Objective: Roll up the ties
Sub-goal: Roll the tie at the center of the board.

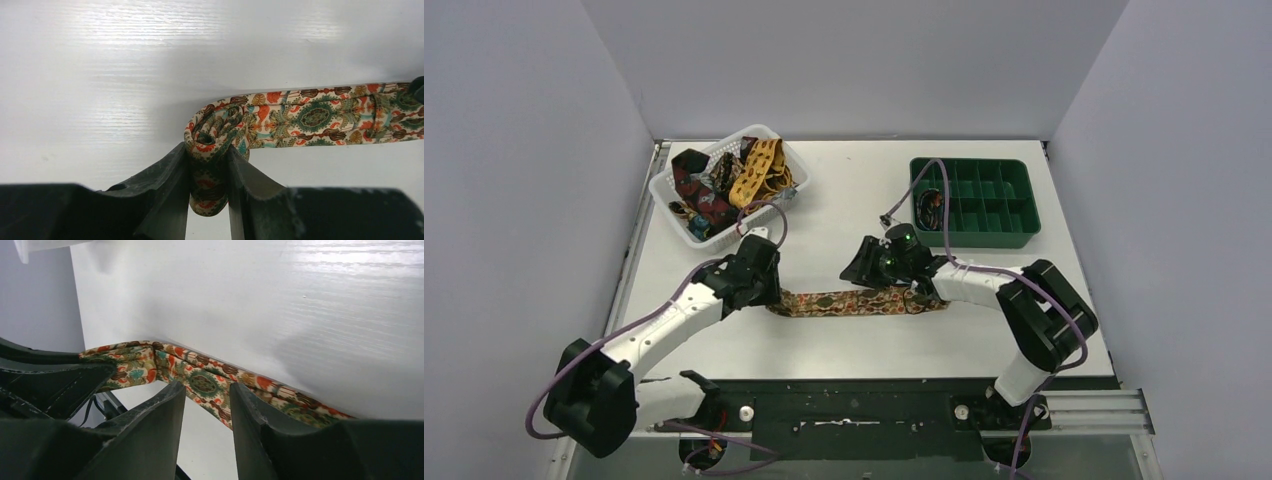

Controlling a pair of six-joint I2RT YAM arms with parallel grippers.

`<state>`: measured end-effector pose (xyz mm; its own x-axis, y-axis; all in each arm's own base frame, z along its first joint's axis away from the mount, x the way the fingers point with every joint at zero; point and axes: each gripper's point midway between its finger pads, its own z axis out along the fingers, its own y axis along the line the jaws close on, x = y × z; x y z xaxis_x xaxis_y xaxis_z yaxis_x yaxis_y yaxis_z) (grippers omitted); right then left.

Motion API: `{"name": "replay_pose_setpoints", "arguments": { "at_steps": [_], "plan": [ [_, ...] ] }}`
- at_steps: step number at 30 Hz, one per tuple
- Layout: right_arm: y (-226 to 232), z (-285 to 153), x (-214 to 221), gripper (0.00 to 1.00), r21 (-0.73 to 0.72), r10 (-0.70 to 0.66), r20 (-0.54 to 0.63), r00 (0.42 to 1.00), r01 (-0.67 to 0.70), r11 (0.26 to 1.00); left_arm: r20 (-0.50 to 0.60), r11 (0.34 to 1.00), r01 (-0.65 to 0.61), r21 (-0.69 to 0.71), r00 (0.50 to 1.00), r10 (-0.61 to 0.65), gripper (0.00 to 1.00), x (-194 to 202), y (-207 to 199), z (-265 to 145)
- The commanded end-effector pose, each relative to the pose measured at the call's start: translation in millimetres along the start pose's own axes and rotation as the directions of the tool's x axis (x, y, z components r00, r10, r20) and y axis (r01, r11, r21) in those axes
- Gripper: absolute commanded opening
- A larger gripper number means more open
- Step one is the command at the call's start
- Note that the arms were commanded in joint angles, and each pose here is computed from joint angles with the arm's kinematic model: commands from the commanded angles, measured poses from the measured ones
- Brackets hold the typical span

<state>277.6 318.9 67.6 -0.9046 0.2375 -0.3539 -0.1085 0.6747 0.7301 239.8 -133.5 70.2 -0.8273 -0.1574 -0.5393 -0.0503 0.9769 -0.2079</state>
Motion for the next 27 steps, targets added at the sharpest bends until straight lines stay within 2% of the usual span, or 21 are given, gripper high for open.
{"name": "replay_pose_setpoints", "arguments": {
  "at_steps": [1, 8, 21, 27],
  "plan": [
    [-0.5, -14.4, -19.4, 0.4, 0.042, -0.033, 0.084, 0.996, 0.029, 0.999, 0.023, 0.973, -0.107, -0.207, 0.993, 0.114, 0.28, -13.2, 17.4, -10.1],
    [-3.0, -26.8, -28.0, 0.38, 0.053, -0.03, 0.133, 0.991, 0.023, 0.998, -0.008, 0.917, -0.214, -0.336, 0.974, 0.225, 0.27, -11.6, 11.0, -5.3],
    [-24.8, -44.2, -39.8, 0.38, 0.119, 0.0, 0.2, 0.98, -0.024, 0.993, -0.03, 0.828, -0.376, -0.416, 0.916, 0.401, 0.3, -8.1, -33.5, 0.6],
    [-28.9, -48.0, -41.8, 0.38, 0.125, 0.008, 0.208, 0.978, -0.034, 0.992, -0.071, 0.805, -0.439, -0.398, 0.89, 0.45, 0.34, -0.7, -53.7, 11.2]
  ]
}}
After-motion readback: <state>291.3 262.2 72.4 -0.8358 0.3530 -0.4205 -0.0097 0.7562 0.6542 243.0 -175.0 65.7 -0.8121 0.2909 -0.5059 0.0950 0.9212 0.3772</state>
